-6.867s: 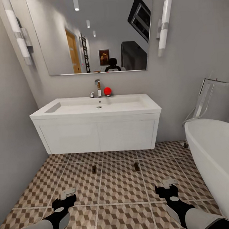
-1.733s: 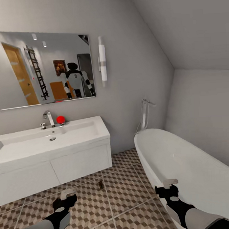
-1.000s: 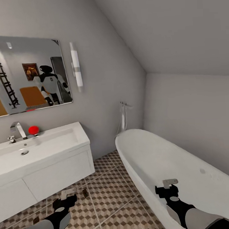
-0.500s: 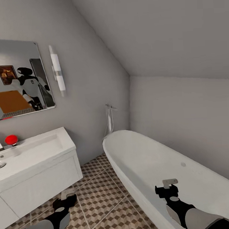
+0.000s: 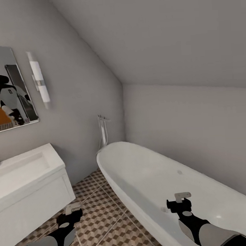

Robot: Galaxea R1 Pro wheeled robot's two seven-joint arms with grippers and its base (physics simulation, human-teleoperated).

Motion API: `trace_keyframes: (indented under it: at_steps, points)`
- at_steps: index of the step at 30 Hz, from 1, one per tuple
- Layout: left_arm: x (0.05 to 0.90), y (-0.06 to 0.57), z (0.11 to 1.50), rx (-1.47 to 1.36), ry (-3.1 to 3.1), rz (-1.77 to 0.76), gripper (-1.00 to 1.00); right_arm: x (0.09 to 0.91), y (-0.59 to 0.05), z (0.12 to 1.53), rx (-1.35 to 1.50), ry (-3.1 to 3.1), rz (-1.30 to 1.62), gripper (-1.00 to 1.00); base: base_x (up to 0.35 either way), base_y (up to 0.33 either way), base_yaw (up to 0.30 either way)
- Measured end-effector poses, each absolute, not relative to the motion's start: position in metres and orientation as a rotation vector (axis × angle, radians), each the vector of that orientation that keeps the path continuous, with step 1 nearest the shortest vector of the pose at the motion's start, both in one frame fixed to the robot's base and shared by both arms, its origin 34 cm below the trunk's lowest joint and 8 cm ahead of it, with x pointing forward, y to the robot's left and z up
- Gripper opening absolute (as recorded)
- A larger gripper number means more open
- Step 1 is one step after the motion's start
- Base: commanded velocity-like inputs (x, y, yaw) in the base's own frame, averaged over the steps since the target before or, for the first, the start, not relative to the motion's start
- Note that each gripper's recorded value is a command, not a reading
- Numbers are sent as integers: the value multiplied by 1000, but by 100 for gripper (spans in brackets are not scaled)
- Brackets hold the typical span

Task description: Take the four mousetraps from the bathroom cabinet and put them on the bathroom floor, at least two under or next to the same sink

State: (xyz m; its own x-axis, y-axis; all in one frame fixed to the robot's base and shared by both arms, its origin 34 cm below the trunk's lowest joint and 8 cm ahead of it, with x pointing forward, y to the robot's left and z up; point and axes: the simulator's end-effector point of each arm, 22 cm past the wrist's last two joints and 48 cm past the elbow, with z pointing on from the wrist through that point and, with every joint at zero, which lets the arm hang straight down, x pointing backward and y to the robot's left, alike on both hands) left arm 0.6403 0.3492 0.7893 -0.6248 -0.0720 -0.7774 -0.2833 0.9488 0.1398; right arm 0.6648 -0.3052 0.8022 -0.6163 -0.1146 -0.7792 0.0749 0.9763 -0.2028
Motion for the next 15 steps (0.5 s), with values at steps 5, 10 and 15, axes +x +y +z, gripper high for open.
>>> trace_keyframes:
  at_steps: [5, 10, 15]
  points:
    - [639, 349, 795, -249, 2233, 313, 100, 663, -305, 808, -28, 2216, -269, 100, 0, 0, -285]
    - [638, 349, 800, -249, 2230, 313, 100, 662, -306, 813, -27, 2214, -269, 100, 0, 0, -285]
    - [636, 349, 805, -250, 2228, 311, 100, 660, -306, 818, -26, 2211, -269, 100, 0, 0, -285]
